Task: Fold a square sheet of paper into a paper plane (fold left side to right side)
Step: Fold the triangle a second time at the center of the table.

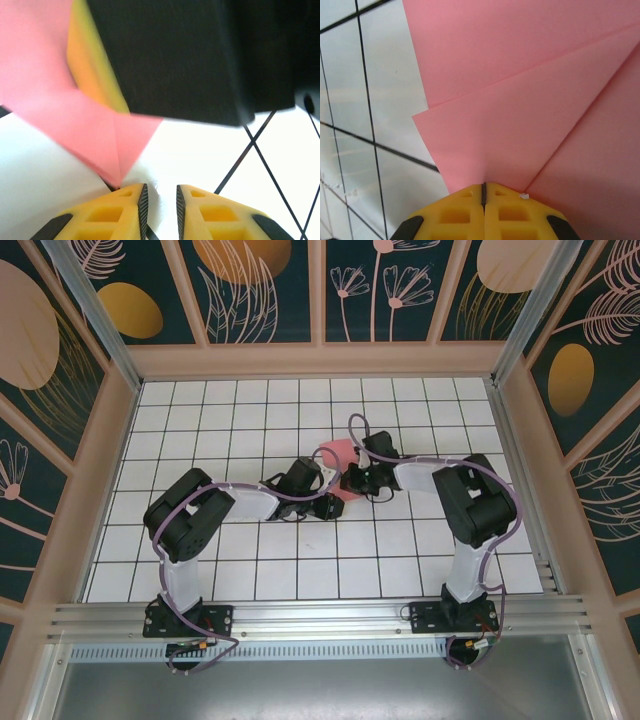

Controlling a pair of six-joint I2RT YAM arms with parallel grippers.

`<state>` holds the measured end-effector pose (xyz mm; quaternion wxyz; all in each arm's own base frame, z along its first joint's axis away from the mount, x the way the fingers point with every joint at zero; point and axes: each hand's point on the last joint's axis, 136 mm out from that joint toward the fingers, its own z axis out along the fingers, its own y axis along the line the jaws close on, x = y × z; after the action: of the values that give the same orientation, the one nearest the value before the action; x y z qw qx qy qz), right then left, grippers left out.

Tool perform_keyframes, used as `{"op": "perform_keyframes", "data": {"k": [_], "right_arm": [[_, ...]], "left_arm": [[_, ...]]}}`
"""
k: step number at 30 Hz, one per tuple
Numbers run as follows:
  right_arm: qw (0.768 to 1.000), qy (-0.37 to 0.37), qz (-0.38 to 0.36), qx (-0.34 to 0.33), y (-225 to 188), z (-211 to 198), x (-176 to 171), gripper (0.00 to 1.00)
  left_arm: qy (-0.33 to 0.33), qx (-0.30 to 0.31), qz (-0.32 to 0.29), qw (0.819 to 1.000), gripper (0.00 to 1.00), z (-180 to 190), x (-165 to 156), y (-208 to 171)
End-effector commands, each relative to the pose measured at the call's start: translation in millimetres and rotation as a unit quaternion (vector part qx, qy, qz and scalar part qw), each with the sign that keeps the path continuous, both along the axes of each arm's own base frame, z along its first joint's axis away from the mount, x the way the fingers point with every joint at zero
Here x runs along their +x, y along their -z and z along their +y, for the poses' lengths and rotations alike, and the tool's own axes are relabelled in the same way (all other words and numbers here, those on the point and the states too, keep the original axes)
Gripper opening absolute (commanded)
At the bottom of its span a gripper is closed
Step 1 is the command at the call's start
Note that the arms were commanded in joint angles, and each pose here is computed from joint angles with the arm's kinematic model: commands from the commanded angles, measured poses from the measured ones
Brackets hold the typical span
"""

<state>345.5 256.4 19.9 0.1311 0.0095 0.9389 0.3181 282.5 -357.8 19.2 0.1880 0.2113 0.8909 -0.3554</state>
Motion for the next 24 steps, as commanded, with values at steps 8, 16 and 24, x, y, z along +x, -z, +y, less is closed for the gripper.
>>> {"op": "perform_keyframes", "data": {"k": [8, 16, 24], "right_arm": [[1.0, 0.006, 0.009, -0.025, 8, -16, 7, 0.03], [0.999, 0.001, -0.002, 0.034, -20, -5, -2, 0.05], [0.996, 0.029, -0.069, 0.039, -75, -31, 10, 0.26]], "left_arm": [[-0.016, 0.059, 0.052, 0.997, 0.29, 32, -25, 28], [-0.043, 0.004, 0.02, 0.999, 0.46, 42, -3, -25], [-0.067, -0.061, 0.022, 0.996, 0.67, 38, 38, -62]]}}
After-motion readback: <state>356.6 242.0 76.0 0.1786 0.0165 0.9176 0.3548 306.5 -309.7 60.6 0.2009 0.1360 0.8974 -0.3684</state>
